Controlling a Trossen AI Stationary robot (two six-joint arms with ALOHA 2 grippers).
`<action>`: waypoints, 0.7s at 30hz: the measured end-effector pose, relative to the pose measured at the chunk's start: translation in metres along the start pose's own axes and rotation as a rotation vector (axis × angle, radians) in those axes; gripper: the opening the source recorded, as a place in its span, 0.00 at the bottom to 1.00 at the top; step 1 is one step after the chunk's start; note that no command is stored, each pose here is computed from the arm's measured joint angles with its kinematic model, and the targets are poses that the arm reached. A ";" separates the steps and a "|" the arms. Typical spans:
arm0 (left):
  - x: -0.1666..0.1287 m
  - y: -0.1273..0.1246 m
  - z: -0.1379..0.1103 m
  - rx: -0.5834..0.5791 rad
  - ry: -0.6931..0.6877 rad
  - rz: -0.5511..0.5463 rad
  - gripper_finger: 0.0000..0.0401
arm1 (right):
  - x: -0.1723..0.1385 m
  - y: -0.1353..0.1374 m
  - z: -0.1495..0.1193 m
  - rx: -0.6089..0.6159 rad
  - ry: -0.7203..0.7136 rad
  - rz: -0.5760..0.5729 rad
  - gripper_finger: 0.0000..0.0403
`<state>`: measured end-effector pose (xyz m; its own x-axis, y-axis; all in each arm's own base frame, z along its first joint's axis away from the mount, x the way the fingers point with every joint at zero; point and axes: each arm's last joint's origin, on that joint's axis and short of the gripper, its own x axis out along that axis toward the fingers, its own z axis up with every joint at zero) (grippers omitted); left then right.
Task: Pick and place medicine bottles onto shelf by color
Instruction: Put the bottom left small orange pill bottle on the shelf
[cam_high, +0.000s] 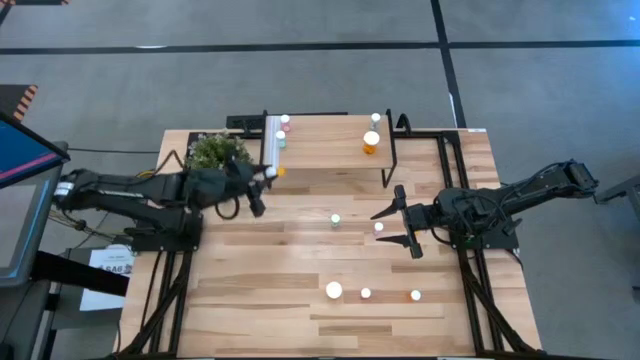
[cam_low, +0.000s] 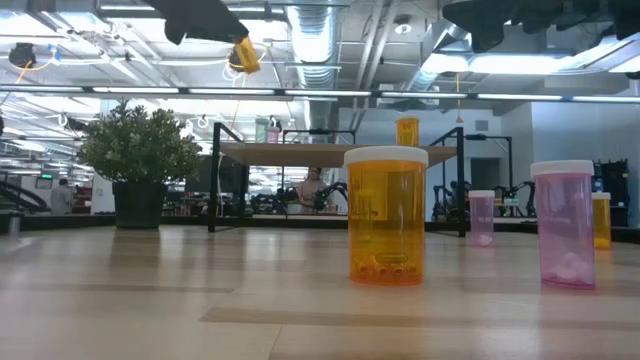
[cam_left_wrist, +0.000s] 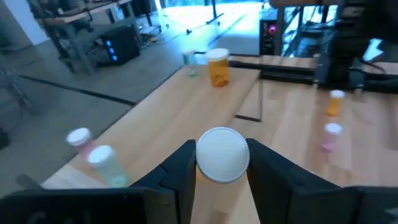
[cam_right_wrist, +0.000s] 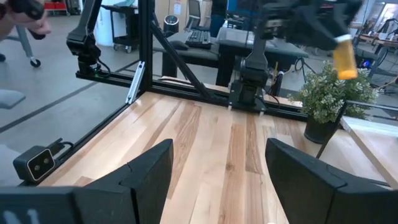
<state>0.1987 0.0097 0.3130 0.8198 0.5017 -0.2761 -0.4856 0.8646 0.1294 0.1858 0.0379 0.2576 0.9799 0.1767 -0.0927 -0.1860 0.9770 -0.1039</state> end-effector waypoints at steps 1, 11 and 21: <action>0.003 0.006 0.001 -0.002 0.007 0.008 0.28 | 0.000 0.000 0.000 0.000 0.000 0.000 0.69; 0.039 0.041 0.020 -0.002 0.164 -0.011 0.28 | 0.000 0.000 0.000 -0.003 0.005 0.000 0.69; 0.084 0.061 0.004 -0.007 0.365 0.016 0.28 | 0.000 0.001 0.000 0.000 0.005 0.003 0.69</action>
<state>0.2393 0.1051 0.3018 0.6506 0.4708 -0.5958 -0.5000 0.8561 0.1305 0.1857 0.0384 0.2571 0.9789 0.1792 -0.0977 -0.1891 0.9765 -0.1035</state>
